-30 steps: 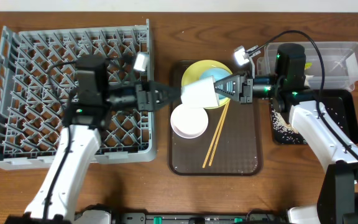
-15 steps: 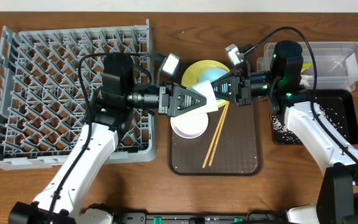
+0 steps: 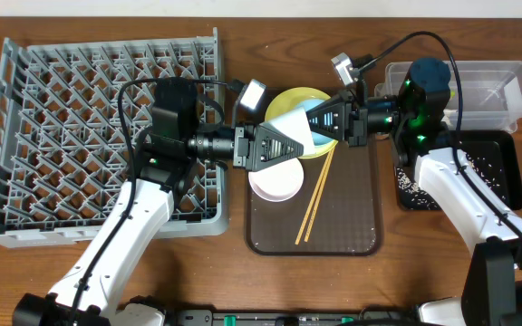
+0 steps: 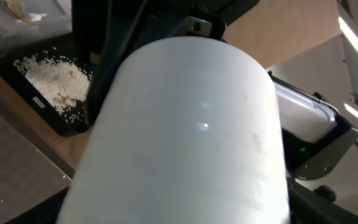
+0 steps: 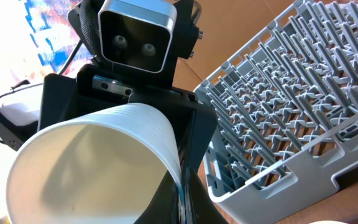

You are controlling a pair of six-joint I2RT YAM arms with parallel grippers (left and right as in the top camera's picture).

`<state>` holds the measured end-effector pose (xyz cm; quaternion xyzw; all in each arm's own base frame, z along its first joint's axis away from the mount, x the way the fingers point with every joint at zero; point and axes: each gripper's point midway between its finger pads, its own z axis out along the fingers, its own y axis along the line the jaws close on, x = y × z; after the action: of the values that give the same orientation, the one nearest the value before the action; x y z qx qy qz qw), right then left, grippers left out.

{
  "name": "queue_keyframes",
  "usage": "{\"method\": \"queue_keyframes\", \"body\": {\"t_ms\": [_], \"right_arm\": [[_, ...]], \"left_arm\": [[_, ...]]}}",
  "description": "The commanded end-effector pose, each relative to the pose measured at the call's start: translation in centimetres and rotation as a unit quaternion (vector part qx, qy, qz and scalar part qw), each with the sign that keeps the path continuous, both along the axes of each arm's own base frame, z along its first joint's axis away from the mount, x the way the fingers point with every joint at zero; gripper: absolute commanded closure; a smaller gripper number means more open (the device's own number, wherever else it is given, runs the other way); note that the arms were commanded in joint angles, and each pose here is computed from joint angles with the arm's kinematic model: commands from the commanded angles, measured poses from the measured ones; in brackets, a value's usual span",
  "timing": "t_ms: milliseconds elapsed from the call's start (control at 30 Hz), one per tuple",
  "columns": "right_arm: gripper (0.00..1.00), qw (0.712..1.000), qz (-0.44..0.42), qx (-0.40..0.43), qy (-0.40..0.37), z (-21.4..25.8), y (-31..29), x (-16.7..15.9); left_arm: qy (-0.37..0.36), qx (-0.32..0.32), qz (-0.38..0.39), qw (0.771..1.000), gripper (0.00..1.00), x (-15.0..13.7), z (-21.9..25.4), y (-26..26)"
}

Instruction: Sort waste into correct bins and load items into the dishwasher rack

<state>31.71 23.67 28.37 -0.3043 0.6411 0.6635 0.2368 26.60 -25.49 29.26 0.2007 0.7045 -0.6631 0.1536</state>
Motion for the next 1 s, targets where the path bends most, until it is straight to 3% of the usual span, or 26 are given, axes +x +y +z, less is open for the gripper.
{"method": "queue_keyframes", "body": {"t_ms": [0, 67, 433, 667, 967], "right_arm": [[0.99, 1.000, 0.003, 0.001, -0.001, 0.8, 0.1, -0.2], [0.99, 1.000, 0.003, 0.001, -0.001, 0.8, 0.1, -0.2], [0.99, 1.000, 0.011, 0.000, 0.004, 0.5, 0.1, -0.5], [0.99, 1.000, 0.010, -0.002, 0.005, 0.1, 0.1, -0.5], [0.99, 1.000, 0.011, -0.002, 0.005, 0.1, 0.1, -0.6]], "left_arm": [[-0.011, -0.001, 0.007, 1.000, 0.17, 0.2, 0.7, -0.1], [-0.012, -0.001, 0.009, 1.000, 0.21, 0.3, 0.7, -0.1], [-0.017, 0.011, 0.067, 0.998, 0.21, 2.6, 0.3, 0.9], [-0.021, 0.010, 0.068, 0.997, 0.33, 2.6, 0.4, 1.0], [-0.039, 0.019, 0.096, 0.994, 0.34, 3.7, 0.1, 1.1]]}}
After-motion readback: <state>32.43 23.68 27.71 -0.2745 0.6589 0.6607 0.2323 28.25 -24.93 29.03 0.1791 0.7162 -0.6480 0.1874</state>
